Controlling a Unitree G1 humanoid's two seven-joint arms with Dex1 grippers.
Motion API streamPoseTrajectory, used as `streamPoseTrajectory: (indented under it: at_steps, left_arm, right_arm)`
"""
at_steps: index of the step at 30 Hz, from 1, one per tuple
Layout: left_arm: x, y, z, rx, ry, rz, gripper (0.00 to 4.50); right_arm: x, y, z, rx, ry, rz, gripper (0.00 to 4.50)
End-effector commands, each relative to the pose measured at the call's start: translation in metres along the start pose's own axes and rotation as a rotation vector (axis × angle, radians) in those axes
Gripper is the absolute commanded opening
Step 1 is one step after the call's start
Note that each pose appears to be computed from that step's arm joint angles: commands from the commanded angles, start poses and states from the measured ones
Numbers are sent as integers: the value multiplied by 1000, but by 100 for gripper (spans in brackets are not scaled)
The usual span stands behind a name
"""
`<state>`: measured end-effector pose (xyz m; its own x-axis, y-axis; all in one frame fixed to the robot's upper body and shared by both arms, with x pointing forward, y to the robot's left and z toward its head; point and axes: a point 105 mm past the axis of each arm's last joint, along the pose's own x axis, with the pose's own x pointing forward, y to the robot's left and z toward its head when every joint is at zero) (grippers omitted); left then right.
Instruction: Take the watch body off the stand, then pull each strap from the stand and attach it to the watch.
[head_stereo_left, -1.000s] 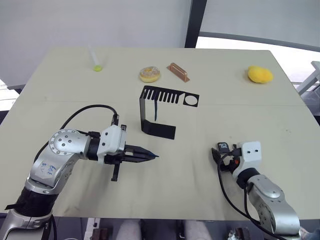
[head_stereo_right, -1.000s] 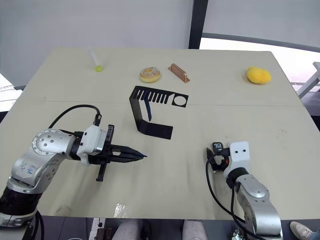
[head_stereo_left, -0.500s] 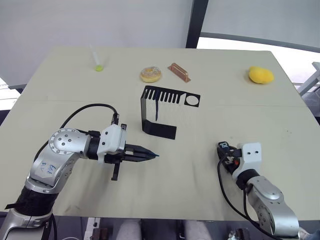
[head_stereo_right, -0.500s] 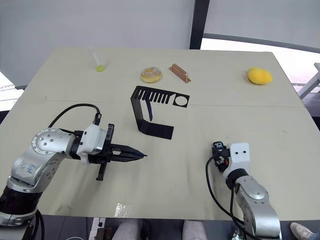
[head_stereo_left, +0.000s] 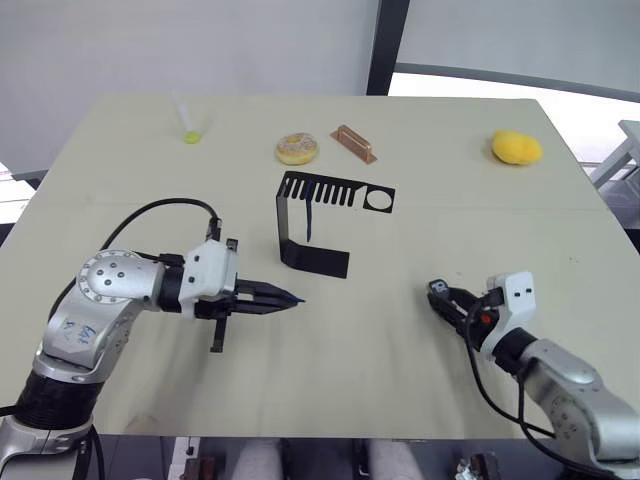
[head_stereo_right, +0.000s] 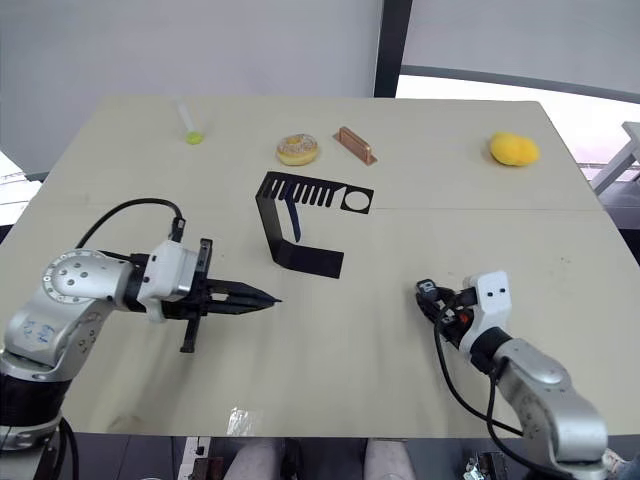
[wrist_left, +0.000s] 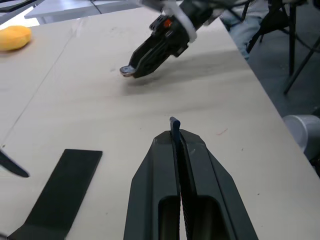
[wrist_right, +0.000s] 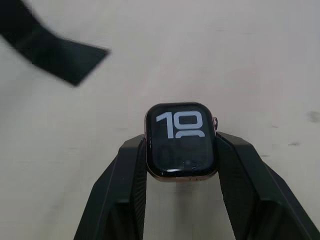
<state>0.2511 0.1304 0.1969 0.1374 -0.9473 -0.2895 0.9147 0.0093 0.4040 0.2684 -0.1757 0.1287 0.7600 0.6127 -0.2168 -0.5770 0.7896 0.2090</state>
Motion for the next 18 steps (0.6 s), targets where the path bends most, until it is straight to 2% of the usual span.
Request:
streamPoseTrajectory:
  at_steps: [1,4,8,12,15,18]
  left_arm:
    - [-9,3,4,77,13,28,0]
    - [-11,0,1,123,50,12,0]
    - [-4,0,8,195,41,-2,0]
    - [0,-2,9,242,63,-24,0]
    - [8,-4,10,225,66,-46,0]
    - [15,-5,11,247,89,-71,0]
  right_arm:
    - [3,39,15,107,38,279,151]
    - [11,64,13,241,127,464,151]
    - [24,86,15,393,188,626,151]
    - [33,95,15,467,216,678,151]
    - [37,102,4,476,292,701,151]
    - [41,103,0,493,315,700,151]
